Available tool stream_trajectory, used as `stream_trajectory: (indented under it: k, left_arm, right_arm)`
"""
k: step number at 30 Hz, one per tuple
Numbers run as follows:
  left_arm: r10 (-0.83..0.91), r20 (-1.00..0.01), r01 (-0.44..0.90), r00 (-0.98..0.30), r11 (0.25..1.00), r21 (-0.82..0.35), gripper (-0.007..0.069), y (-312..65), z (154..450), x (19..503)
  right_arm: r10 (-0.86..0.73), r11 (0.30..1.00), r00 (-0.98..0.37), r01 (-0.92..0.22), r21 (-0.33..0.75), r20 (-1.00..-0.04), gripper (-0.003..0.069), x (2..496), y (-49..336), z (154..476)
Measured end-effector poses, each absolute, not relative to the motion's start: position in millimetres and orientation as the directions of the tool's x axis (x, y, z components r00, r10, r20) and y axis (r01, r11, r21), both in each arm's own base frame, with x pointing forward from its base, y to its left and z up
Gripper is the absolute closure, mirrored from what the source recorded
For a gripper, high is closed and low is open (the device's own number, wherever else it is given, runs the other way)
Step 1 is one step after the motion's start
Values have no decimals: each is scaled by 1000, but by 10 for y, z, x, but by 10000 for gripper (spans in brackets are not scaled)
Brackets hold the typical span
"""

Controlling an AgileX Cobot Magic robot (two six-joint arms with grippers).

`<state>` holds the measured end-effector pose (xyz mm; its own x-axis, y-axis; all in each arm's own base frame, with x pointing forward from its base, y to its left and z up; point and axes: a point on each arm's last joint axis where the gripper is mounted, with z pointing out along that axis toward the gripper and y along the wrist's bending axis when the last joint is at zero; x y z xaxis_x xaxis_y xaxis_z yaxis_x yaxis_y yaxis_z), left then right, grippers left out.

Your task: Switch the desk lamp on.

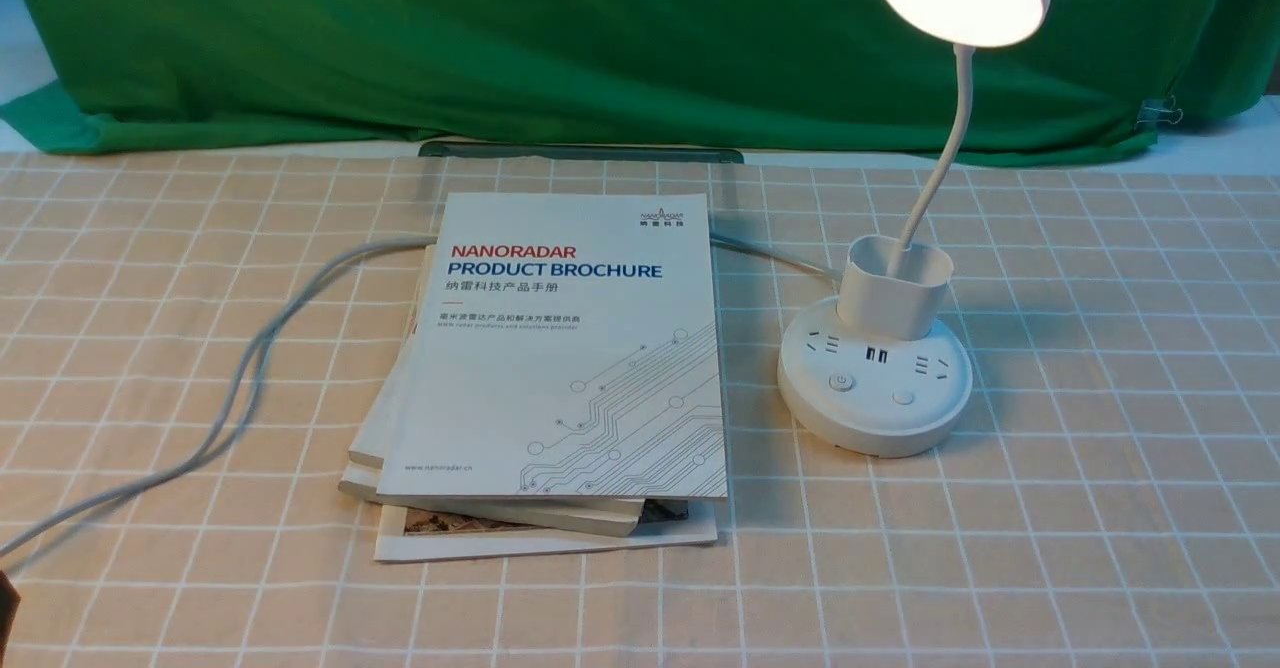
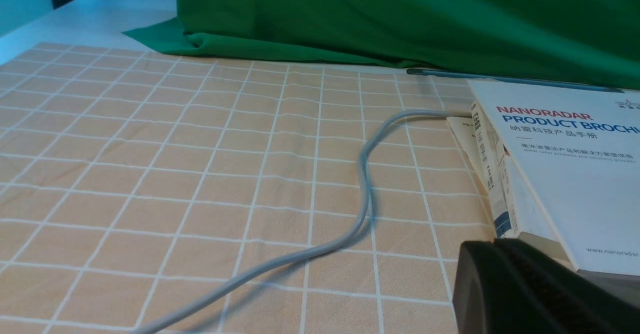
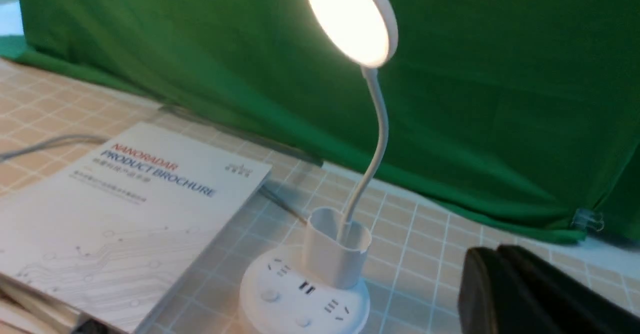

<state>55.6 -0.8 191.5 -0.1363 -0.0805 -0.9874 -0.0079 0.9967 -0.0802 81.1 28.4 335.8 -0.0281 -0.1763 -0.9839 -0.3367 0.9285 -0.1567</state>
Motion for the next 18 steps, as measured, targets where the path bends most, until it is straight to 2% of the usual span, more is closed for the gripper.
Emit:
stream_trajectory:
  k: [8,11,15,16,18]
  left_arm:
    - [-81,-987,-8,-136,997,-80,604,-8,1915,556]
    - [-81,-987,-8,-136,997,-80,604,-8,1915,556]
    - [-81,-987,-8,-136,997,-80,604,-8,1915,556]
    - [-81,-987,-8,-136,997,-80,604,-8,1915,556]
    - [-81,-987,-8,-136,997,-80,604,-8,1915,556]
  right_arm:
    - [-137,943,114,-289,-165,-984,582,655,211,2920]
    - [-130,958,118,-243,-155,-985,571,631,169,2605]
    - [-98,991,58,-90,-103,-994,563,625,60,2267]
    - [-98,991,57,-80,-103,-994,563,626,54,2267]
    - [-74,997,19,38,-73,-997,557,620,-23,2100]
